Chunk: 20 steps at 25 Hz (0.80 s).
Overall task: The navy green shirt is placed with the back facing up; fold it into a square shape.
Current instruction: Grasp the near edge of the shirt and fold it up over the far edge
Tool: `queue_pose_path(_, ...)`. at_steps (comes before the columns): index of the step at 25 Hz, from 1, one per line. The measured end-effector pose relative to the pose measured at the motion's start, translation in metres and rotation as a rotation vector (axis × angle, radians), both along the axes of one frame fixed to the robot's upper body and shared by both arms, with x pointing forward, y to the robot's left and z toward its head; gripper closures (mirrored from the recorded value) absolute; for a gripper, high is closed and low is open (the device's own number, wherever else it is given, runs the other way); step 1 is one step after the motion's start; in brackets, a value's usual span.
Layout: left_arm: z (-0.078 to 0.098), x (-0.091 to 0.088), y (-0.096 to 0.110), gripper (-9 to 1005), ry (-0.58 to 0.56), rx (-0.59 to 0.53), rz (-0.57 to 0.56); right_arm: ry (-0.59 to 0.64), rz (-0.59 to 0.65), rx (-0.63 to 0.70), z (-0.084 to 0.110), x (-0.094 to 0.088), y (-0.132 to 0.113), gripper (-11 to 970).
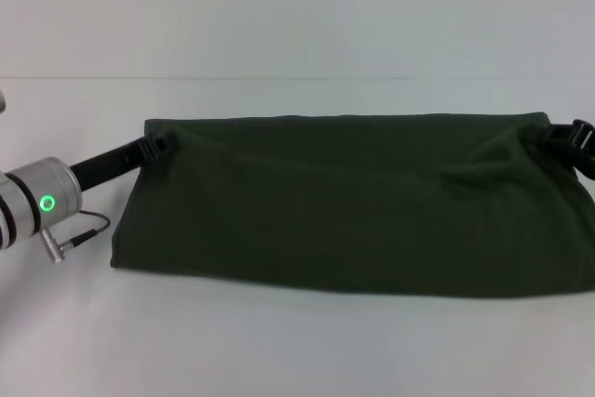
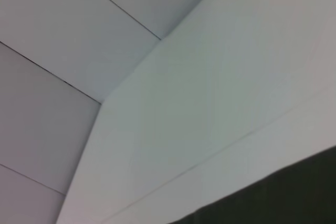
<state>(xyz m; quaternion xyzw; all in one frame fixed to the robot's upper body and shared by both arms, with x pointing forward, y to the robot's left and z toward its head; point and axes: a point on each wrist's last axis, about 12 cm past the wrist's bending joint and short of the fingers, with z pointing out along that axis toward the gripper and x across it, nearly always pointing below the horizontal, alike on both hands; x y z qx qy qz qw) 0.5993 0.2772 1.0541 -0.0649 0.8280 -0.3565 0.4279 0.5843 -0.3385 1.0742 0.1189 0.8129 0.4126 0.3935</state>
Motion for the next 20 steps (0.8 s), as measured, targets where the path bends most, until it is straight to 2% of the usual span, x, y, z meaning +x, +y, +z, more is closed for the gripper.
queue_pose_path(8,0.014,0.01,0.005,967,-0.067,-0.037,0.043,-0.065,-0.025,0.033,0.016,0.008,-0.008,918)
queue_pose_path(20,0.021,0.02,0.003,968,-0.117,-0.045,0.111,-0.136,-0.081,0.024,0.032,0.026,-0.009,917)
